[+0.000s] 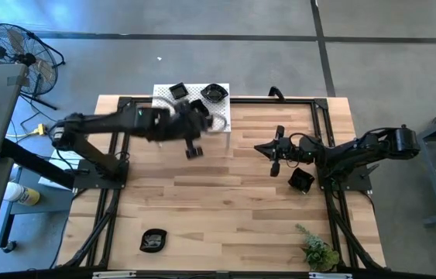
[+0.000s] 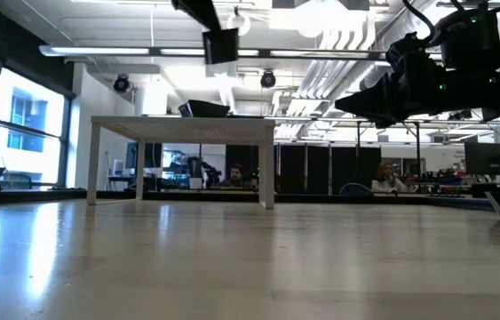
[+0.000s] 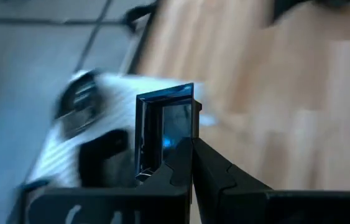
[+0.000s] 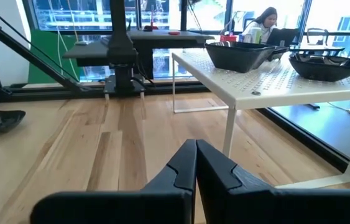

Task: Pick & Place Mini shaped plates
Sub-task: Stack the black square plate on top of the black square plates on the shelf

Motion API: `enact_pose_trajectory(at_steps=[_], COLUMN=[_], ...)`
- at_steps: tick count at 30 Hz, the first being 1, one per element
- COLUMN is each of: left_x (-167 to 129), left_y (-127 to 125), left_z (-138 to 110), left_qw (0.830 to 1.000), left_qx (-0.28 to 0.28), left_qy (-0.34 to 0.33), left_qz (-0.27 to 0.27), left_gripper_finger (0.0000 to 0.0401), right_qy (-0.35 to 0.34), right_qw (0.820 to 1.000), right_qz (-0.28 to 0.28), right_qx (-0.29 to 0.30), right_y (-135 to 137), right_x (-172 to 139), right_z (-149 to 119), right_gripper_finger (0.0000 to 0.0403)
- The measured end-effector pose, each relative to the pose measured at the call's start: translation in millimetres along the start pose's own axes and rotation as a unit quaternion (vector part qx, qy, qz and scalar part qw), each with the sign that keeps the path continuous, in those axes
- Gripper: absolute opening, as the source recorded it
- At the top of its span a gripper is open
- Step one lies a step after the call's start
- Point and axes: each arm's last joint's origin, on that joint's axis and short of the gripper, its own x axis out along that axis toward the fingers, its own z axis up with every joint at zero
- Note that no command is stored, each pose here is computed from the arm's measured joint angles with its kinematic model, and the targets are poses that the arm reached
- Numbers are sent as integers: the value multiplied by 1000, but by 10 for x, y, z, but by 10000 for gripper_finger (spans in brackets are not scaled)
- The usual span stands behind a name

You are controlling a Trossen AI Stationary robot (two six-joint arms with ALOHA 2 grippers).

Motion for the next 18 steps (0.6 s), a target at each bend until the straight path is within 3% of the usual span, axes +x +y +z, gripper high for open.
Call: enact_pose_trajectory(at_steps=[9, 18], left_x=[239, 664], left_y=[961, 1476], left_z=[-210, -581], left_qw=[984, 980], left_qx=[-32, -55], left_qy=[104, 129], left_qz=[139, 142], left_gripper_finger=[0, 0], right_qy=[1, 1], right_qw=[1000, 1000], right_qz=[0, 0], right_qx=[0, -2], right_y=[0, -1], right_x=[0, 0], right_z=[-2, -2], right_gripper_finger=[2, 4])
